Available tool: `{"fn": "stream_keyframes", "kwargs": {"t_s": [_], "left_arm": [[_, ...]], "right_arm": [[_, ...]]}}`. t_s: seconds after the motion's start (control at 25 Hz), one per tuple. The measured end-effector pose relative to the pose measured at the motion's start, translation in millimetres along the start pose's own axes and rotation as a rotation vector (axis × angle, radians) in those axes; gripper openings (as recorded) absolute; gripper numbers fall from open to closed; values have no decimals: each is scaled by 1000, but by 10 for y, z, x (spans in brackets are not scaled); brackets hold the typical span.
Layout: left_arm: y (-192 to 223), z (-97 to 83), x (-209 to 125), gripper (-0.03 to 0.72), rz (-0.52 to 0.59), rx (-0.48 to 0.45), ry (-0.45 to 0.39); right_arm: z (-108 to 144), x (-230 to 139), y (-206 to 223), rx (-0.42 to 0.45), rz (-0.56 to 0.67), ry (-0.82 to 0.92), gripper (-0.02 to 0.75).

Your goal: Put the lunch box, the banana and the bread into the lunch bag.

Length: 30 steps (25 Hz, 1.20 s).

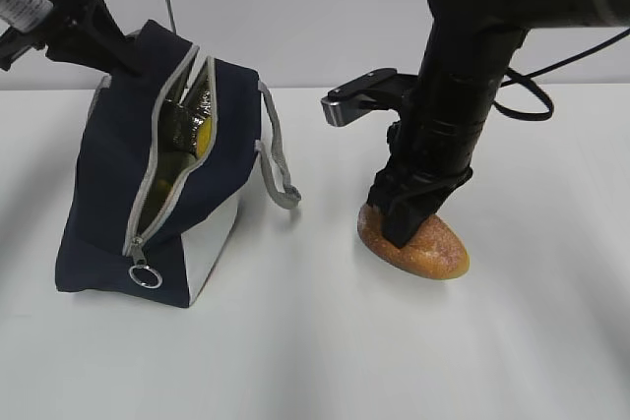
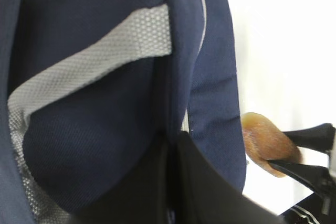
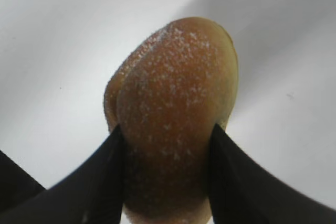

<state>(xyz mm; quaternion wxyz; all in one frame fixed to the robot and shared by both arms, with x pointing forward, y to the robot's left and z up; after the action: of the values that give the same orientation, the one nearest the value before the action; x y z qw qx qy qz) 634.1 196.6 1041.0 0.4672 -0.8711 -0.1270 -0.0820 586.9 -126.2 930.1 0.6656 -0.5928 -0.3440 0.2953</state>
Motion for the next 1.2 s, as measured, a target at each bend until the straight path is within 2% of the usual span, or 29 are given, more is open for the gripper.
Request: {"fn": "stream_keyframes", "kwargs": {"t_s": [0.16,0.32,0.44,0.64,0.96,1.2], "left_arm": [[0,0,0,-2,0,0,0],[0,-1,0,-2,0,-1,0],[0,-6,0,-2,0,-4,-2],[0,-13,0,-2,0,-9,-4],[0,-41,-2,-2,1,-27,-5],[0,-42,-3,-2,2,-28,-5]], "right_arm": [[18,0,-295,-29,-31,25,313],[19,200,-682,-49,-154,48,313],[90,437,-945,-3,-298,73,313],[238,842,-1288,127,-575,144,312],[207,1262,-999,307,-717,260,312],[103,1480,-644,384,-752,341,312]]}}
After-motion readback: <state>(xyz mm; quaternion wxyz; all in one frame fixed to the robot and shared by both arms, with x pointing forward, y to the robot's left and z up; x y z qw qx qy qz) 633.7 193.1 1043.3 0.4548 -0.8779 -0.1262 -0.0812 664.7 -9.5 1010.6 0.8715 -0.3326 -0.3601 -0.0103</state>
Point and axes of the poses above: a point on each arm's last joint axis where the gripper is mounted, y pointing out along that axis toward the gripper, z along the wrist's bending axis when the last joint is at zero, x = y × z, the point moved 6 cm from there along y, pointing out along that axis toward the gripper, and after that the axes turned 5 degrees about -y, right-handed, at the moved point
